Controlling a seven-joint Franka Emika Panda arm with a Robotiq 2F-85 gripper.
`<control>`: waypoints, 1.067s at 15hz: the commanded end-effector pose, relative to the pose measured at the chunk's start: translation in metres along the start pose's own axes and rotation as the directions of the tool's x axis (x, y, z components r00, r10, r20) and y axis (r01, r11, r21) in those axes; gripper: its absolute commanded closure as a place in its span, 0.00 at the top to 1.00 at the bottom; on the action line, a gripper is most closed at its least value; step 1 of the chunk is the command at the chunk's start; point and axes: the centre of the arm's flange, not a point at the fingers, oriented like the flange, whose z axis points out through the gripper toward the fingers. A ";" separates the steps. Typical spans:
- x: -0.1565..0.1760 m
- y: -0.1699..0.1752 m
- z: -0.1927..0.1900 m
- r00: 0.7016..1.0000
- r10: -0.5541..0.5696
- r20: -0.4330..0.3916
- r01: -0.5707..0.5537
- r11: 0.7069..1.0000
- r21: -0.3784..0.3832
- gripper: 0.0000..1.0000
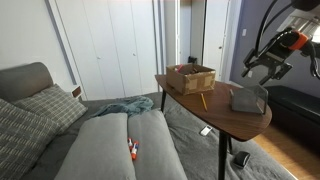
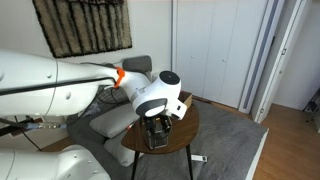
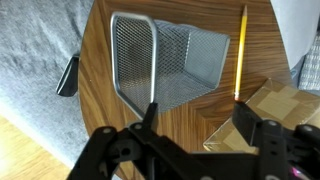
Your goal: Put the pen into the metal bin
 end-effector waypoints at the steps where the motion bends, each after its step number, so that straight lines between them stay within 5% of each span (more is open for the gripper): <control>1: -0.004 0.011 0.016 1.000 0.010 -0.018 -0.010 1.000 0.016 0.96; 6: -0.008 0.016 -0.001 0.999 0.010 -0.045 -0.011 1.000 -0.004 1.00; 10: -0.013 0.020 0.028 0.995 0.016 0.100 -0.012 0.999 -0.040 1.00; 13: -0.011 0.021 0.039 0.991 0.027 0.133 -0.021 0.999 -0.047 1.00; 14: -0.010 0.021 0.042 0.991 0.023 0.134 -0.018 0.999 -0.044 0.81; 16: -0.008 0.021 0.043 0.991 0.020 0.134 -0.014 0.999 -0.046 0.66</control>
